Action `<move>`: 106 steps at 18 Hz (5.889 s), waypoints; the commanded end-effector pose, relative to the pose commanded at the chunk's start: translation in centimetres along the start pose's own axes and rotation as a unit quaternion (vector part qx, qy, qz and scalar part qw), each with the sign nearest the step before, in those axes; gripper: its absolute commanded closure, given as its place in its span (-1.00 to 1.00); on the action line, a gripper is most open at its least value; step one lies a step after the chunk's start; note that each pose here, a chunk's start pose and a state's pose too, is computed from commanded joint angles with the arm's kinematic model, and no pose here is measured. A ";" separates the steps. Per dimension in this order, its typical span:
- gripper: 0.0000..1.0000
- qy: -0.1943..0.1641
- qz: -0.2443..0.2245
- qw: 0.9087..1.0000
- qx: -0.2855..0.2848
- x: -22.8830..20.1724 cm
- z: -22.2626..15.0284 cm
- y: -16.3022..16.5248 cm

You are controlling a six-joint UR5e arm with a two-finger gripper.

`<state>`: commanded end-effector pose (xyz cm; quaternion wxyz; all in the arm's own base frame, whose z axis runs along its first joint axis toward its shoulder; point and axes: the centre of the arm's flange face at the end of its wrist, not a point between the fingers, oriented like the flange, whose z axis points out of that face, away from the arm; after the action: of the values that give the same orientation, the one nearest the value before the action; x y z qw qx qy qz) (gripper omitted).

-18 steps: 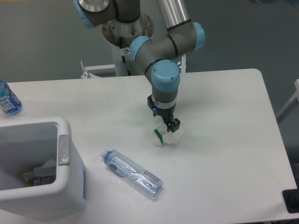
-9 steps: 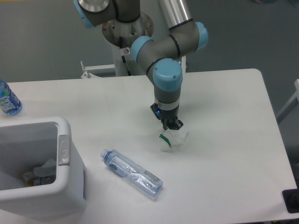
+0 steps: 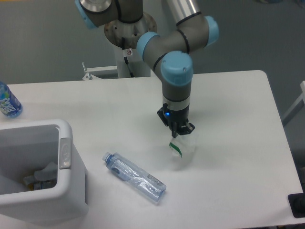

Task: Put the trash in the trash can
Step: 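Close the gripper on the white tissue and lift it, then carry the tissue over the white bin and open the gripper, then move the gripper back and lower it onto the clear water bottle, then close the gripper on the bottle and lift it upright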

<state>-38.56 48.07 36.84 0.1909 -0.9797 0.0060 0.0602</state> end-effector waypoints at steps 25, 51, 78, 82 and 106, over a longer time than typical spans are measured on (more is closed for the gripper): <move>1.00 0.132 -0.219 0.948 0.190 14.8 -15.2 -16.1; -1.00 0.142 -0.191 0.950 0.201 17.2 -15.2 -19.0; -1.00 -0.026 -0.404 0.914 -0.025 -1.9 8.7 -7.8; -1.00 -0.011 -0.407 0.911 -0.061 0.1 13.4 -7.2; -0.71 -0.038 -0.418 0.899 -0.127 4.1 20.9 -6.0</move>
<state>-36.67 61.55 19.41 0.0724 -0.9051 -0.4189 0.0122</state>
